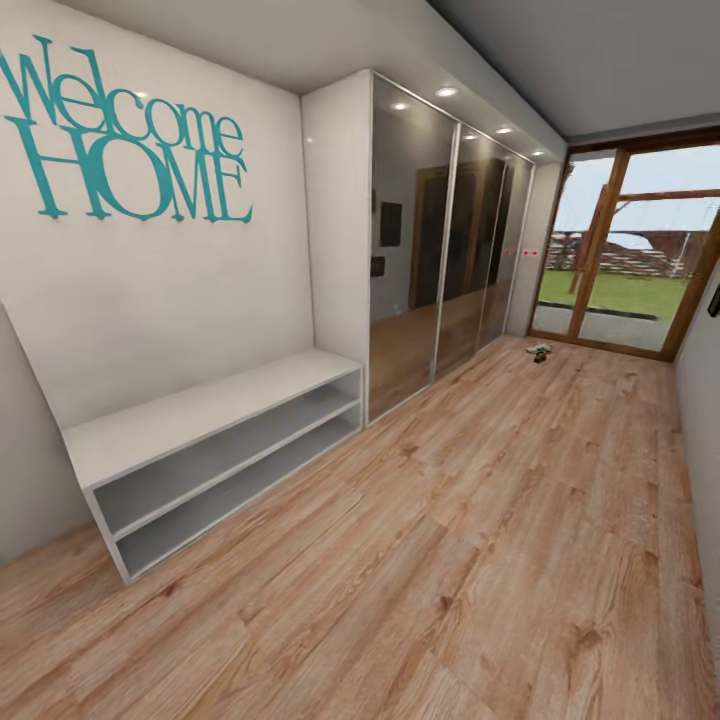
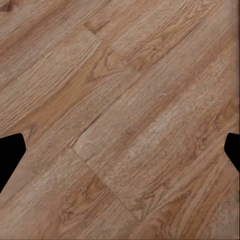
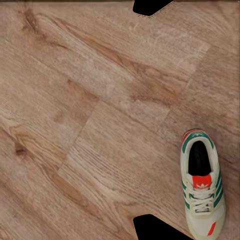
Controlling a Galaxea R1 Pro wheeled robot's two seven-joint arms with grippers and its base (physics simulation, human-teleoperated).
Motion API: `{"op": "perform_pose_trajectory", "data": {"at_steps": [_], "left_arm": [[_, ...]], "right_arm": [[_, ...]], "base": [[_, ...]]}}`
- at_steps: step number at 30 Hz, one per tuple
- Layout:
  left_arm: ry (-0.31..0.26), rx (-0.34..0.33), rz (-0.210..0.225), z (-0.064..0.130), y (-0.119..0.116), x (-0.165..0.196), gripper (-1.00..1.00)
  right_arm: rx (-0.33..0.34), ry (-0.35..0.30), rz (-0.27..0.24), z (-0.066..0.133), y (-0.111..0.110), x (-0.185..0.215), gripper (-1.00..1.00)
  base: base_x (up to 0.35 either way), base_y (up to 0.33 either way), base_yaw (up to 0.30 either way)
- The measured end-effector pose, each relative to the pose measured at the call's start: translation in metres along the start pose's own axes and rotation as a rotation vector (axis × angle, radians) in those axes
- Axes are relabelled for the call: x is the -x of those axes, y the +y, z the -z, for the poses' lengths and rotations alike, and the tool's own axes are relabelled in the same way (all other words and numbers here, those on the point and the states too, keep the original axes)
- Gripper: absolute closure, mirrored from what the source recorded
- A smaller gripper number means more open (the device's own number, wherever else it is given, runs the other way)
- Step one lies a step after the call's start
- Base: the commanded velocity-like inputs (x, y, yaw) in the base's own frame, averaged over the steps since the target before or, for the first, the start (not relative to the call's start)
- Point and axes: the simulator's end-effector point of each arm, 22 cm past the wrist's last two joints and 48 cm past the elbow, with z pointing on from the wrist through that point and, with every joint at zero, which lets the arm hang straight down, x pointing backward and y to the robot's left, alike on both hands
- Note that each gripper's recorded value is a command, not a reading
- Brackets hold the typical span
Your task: Pick up the two gym shoes and the two sandals from the corridor floor and place them onto the hallstand (shoe rack) in the corridor, making sure they are on the rack and not on the floor. Arrange them so the two gym shoes are next to each other and the two sandals are next to each other.
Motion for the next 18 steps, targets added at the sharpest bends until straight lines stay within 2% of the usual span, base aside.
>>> {"op": "perform_pose_trajectory", "data": {"at_steps": [13, 18], "left_arm": [[0.0, 0.0, 0.0, 0.0, 0.0004, 0.0001, -1.0], [0.0, 0.001, 0.0, 0.0, 0.0005, -0.0001, -1.0]], "right_arm": [[0.001, -0.001, -0.002, 0.0, 0.0015, 0.0007, -1.0], [0.002, -0.001, -0.003, 0.0, 0.0016, 0.0006, -1.0]], "base": [[0.0, -0.264, 0.0], [0.0, -0.164, 0.0]]}}
